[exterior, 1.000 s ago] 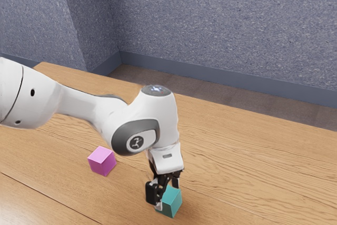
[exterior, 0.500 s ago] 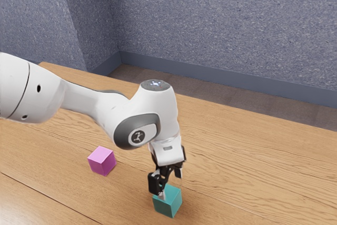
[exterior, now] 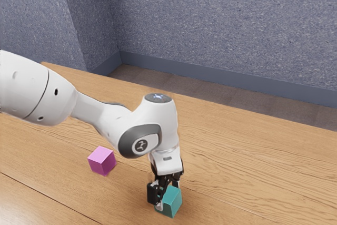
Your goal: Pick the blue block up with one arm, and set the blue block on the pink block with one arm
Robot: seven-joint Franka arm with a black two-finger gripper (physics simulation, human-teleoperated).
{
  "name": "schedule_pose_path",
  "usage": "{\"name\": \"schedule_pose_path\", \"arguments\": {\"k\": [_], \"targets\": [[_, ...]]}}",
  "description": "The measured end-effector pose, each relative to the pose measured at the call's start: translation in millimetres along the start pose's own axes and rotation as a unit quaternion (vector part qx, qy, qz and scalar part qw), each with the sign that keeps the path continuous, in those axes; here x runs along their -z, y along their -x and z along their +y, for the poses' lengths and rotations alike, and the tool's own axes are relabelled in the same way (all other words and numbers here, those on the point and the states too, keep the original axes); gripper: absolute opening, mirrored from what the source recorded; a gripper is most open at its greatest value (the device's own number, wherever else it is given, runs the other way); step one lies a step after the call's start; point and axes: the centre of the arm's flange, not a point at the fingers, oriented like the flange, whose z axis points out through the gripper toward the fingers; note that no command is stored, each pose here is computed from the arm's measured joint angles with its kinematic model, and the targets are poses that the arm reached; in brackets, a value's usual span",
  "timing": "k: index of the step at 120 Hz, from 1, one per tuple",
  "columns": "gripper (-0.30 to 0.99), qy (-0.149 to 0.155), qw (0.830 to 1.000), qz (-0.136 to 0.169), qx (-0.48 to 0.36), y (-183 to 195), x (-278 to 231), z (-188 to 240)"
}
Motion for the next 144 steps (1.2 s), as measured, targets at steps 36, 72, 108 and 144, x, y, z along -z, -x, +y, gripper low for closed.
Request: {"name": "schedule_pose_path", "arguments": {"k": [36,72,108,144], "targets": [[0.53,0.002,1.000,0.004,-0.003,-0.1,-9.7,-2.0],[0.34,-0.078,0.997,-0.016,-0.010,-1.1,95.9,18.3],[0.36,-0.061,0.997,-0.040,0.031,69.9,153.4,27.7],[0.36,-0.045,0.998,-0.034,0.033,135.0,163.2,14.4]]}}
